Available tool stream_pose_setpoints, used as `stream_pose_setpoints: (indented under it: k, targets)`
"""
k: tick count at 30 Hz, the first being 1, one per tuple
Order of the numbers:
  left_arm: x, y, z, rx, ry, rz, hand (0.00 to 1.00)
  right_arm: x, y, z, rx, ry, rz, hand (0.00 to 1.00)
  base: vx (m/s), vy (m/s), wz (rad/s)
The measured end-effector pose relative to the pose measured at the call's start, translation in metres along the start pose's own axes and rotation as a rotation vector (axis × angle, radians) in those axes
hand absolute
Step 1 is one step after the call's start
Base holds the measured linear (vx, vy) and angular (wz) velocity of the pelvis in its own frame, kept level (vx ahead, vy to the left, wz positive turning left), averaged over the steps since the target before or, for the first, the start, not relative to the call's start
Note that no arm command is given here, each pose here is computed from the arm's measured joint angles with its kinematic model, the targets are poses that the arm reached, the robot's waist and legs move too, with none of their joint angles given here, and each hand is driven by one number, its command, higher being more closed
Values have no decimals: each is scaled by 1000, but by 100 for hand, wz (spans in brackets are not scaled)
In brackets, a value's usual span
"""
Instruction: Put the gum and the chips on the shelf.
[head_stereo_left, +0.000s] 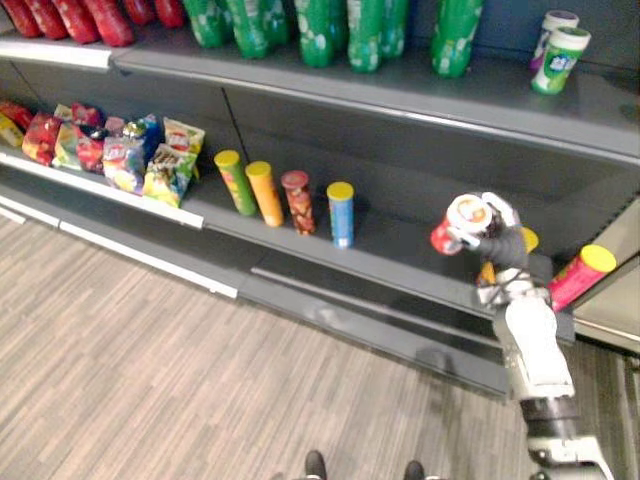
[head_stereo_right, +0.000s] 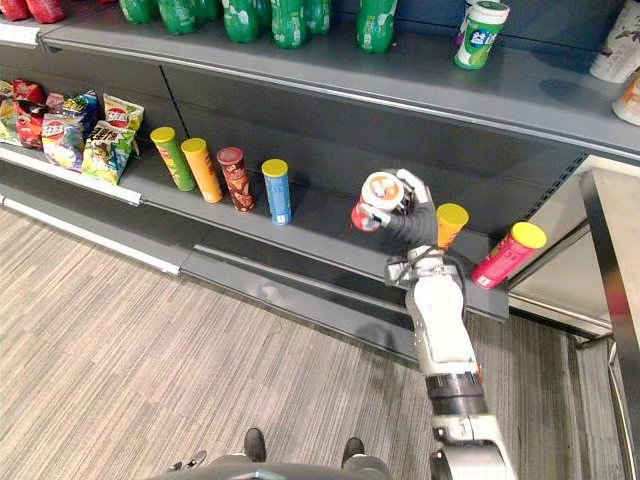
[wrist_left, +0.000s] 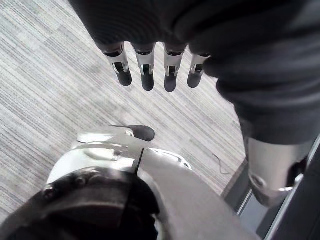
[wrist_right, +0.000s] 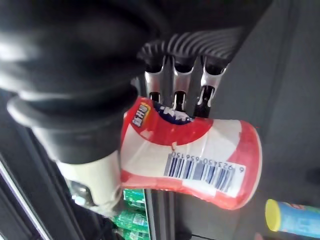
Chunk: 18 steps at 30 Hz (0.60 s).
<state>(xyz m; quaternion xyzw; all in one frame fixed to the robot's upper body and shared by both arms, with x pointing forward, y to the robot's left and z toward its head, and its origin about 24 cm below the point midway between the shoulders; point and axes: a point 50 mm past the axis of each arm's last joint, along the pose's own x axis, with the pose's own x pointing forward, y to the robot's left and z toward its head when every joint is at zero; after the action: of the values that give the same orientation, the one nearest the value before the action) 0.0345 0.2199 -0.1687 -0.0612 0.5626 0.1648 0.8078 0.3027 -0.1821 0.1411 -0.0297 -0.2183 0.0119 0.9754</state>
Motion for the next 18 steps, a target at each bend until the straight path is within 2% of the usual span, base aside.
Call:
stream_pose_setpoints:
  k: [10, 13, 18]
  targets:
    - [0, 4, 0, 7, 1, 7, 0, 37, -12, 20, -61, -49, -25, 100, 1, 0, -2]
    - [0, 4, -2, 2, 19, 8, 0, 68, -24, 61, -74, -185, -68, 100, 1, -10, -13]
    - [0, 4, -3, -1, 22, 7, 0, 90, -33, 86, -64, -244, -112, 100, 5, -5, -1]
